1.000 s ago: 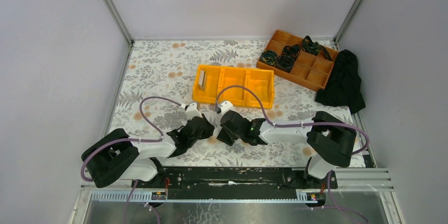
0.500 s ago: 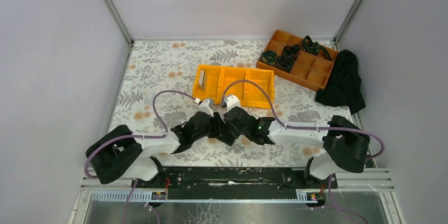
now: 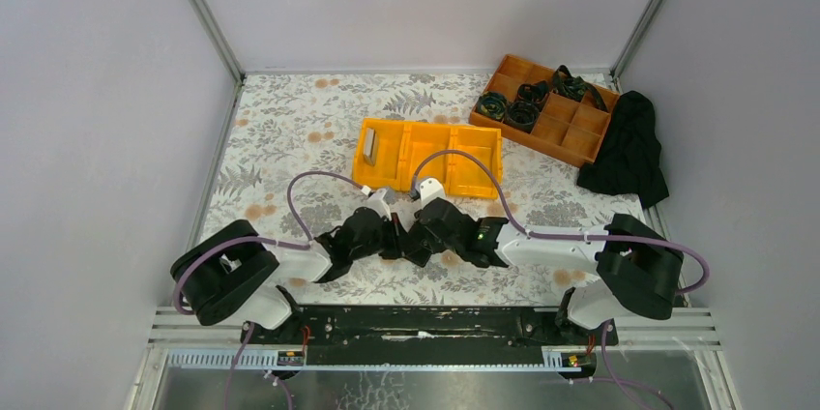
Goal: Take the credit cards out of the card holder
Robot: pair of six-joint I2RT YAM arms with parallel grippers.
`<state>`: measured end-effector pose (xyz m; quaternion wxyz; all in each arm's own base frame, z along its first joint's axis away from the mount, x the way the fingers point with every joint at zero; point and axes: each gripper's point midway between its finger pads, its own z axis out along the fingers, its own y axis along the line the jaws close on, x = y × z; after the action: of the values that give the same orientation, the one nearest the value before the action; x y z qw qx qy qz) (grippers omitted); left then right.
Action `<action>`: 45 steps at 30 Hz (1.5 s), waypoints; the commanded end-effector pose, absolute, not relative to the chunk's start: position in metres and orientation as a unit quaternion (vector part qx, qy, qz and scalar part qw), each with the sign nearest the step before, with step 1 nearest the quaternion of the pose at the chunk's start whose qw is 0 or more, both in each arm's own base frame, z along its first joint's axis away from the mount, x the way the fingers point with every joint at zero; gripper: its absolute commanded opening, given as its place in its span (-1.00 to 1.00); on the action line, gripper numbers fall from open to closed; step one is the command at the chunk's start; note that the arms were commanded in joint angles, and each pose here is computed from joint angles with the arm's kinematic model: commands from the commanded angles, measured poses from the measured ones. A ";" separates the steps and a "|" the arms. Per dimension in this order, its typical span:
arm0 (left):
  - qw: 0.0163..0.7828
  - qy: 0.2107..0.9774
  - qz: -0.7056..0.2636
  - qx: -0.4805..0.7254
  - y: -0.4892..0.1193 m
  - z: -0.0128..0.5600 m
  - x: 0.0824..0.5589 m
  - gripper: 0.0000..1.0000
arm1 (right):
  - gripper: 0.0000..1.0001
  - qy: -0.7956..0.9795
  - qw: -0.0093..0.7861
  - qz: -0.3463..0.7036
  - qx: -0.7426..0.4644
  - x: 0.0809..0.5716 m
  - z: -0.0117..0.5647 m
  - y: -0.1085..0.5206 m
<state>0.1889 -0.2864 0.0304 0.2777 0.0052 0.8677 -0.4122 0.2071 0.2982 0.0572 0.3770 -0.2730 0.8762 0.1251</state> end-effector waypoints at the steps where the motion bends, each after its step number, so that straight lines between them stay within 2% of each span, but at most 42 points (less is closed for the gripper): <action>1: 0.281 0.888 -0.364 -0.017 -0.271 0.012 0.196 -1.00 | -0.47 0.872 0.371 0.149 -0.280 0.204 0.064 0.309; 3: 0.275 0.892 -0.359 -0.024 -0.270 0.005 0.196 -1.00 | -0.35 0.872 0.366 0.149 -0.289 0.202 0.061 0.311; 6: 0.263 0.895 -0.359 -0.030 -0.270 -0.002 0.195 -1.00 | 0.00 0.873 0.359 0.141 -0.300 0.200 0.054 0.311; 9: 0.258 0.896 -0.359 -0.037 -0.267 -0.005 0.196 -1.00 | 0.27 0.873 0.354 0.134 -0.310 0.199 0.046 0.309; 12: 0.259 0.896 -0.358 -0.041 -0.264 -0.006 0.197 -1.00 | 0.33 0.873 0.354 0.116 -0.314 0.201 0.037 0.303; 16: 0.260 0.898 -0.352 -0.041 -0.259 -0.007 0.195 -1.00 | 0.33 0.874 0.354 0.097 -0.319 0.204 0.027 0.297; 22: 0.261 0.895 -0.359 -0.036 -0.259 -0.004 0.195 -1.00 | 0.13 0.875 0.340 0.092 -0.331 0.202 0.012 0.300; 25: 0.258 0.894 -0.365 -0.031 -0.262 -0.003 0.194 -1.00 | -0.17 0.877 0.334 0.091 -0.332 0.201 0.006 0.300; 28: 0.258 0.895 -0.363 -0.031 -0.261 -0.003 0.195 -1.00 | -0.64 0.880 0.332 0.090 -0.328 0.201 0.004 0.300; 31: 0.258 0.895 -0.362 -0.032 -0.260 -0.003 0.195 -1.00 | -0.99 0.883 0.328 0.085 -0.325 0.201 0.002 0.297; 36: 0.256 0.896 -0.361 -0.033 -0.259 -0.004 0.196 -1.00 | -1.00 0.886 0.327 0.072 -0.320 0.202 0.000 0.290; 37: 0.256 0.896 -0.362 -0.032 -0.260 -0.004 0.196 -1.00 | -0.93 0.886 0.331 0.070 -0.318 0.202 0.001 0.289; 39: 0.256 0.895 -0.365 -0.031 -0.260 -0.002 0.197 -1.00 | -0.60 0.883 0.340 0.065 -0.319 0.205 0.006 0.287; 41: 0.257 0.893 -0.369 -0.029 -0.262 0.001 0.197 -1.00 | -0.35 0.879 0.347 0.060 -0.322 0.208 0.011 0.287; 45: 0.262 0.881 -0.394 -0.002 -0.273 0.027 0.198 -1.00 | -0.31 0.875 0.349 0.050 -0.333 0.212 0.014 0.288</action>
<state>0.2108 -0.2785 0.0295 0.2851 -0.0342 0.8660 -0.4094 0.2114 0.3062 0.0266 0.3677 -0.3137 0.8697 0.0999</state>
